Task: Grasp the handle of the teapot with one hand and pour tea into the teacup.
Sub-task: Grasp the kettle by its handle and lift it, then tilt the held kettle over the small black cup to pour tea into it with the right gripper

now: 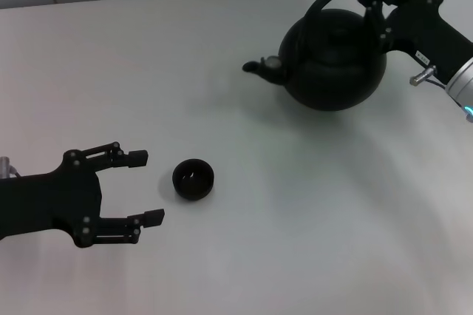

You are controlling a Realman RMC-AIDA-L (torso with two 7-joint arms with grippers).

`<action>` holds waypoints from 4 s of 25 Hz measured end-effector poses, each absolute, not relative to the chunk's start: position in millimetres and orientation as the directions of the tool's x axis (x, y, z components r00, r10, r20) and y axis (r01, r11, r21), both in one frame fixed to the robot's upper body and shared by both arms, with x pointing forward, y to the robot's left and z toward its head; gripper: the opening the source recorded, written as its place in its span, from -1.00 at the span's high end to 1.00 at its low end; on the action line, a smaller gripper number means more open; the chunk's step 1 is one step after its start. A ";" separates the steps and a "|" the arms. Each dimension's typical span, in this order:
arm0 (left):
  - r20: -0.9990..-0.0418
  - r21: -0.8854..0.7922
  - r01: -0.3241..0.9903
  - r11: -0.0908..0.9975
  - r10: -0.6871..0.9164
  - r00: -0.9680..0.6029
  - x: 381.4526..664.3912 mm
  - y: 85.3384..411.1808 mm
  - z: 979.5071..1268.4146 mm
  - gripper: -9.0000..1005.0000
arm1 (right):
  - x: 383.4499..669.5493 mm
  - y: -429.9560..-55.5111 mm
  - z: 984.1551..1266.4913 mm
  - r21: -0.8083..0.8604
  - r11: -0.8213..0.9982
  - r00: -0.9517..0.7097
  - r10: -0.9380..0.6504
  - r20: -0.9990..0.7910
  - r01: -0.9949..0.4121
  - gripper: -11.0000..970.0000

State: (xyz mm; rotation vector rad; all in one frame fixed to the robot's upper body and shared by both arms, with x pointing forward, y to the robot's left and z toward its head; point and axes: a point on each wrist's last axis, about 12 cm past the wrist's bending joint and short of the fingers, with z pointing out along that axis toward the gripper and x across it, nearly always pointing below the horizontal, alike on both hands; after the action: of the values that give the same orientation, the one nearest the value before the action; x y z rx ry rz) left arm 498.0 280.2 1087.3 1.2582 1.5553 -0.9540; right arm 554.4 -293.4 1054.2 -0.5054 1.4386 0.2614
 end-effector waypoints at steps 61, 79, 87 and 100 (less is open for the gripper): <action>-0.947 -0.017 0.979 0.201 0.311 -0.080 493.7 283.3 1081.8 -0.72 | 554.3 -248.9 1076.1 -0.513 0.513 0.410 -0.307 -0.859 -0.689 0.74; -0.949 -0.007 0.981 0.195 0.308 -0.068 493.5 280.3 1080.9 -0.72 | 560.5 -248.3 1084.7 -0.589 0.480 0.478 -0.343 -0.808 -0.650 0.75; -0.950 -0.003 0.981 0.192 0.307 -0.063 494.8 278.6 1081.7 -0.72 | 560.7 -246.8 1083.7 -0.605 0.456 0.488 -0.358 -0.796 -0.653 0.76; -0.950 -0.002 0.980 0.201 0.306 -0.064 494.8 277.1 1079.2 -0.72 | 564.0 -244.8 1088.3 -0.635 0.421 0.516 -0.372 -0.772 -0.648 0.77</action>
State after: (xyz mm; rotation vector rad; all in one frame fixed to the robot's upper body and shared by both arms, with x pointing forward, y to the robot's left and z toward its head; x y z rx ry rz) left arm 494.8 277.1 1079.2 1.2635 1.5504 -0.9160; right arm 564.0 -244.8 1088.3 -1.1822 1.0772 0.2227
